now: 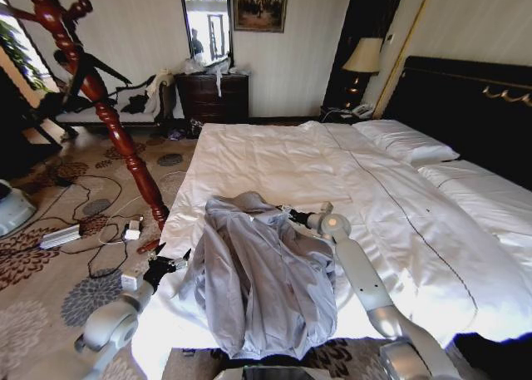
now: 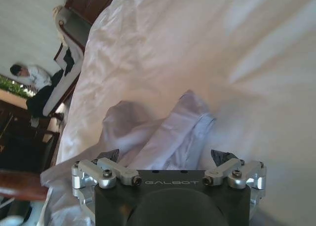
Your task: Pick up the clothes from the bed and hang them on the clothes hanger.
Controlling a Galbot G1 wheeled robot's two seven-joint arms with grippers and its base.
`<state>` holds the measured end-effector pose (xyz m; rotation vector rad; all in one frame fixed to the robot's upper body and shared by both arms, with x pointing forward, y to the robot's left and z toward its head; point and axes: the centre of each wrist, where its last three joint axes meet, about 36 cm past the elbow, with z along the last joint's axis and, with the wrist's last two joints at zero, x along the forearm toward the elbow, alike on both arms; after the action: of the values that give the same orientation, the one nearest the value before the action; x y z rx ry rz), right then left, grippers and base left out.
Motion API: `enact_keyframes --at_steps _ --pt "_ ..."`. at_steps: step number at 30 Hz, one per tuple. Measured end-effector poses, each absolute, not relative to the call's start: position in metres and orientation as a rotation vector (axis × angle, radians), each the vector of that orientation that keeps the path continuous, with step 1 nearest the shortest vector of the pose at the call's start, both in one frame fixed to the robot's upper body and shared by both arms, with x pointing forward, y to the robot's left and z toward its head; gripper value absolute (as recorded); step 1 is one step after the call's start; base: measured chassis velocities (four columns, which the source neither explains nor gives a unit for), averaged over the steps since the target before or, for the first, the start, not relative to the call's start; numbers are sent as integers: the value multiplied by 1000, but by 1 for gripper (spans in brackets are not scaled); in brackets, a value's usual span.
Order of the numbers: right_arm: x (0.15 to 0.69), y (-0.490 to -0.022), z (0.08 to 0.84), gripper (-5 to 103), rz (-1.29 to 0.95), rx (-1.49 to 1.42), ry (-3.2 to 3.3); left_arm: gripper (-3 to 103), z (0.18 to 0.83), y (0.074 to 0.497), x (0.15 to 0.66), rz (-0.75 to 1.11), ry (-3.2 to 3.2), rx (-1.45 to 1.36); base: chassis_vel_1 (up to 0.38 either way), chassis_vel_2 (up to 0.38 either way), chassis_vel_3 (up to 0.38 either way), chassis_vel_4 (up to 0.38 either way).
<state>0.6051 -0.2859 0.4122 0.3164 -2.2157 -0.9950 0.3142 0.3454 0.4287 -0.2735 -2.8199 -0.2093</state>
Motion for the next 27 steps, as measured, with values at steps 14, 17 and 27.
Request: enact_keyframes --at_steps 14,17,27 --pt "628 -290 382 86 -1070 251 -2202 100 438 348 314 -220 -2819 -275 0 0 0 0" --pt "630 -289 382 80 -1079 253 -2196 100 438 347 315 -218 -2821 -276 0 0 0 0" --pt "626 -289 381 42 -1076 257 -2198 100 439 348 316 -215 -2825 -273 0 0 0 0"
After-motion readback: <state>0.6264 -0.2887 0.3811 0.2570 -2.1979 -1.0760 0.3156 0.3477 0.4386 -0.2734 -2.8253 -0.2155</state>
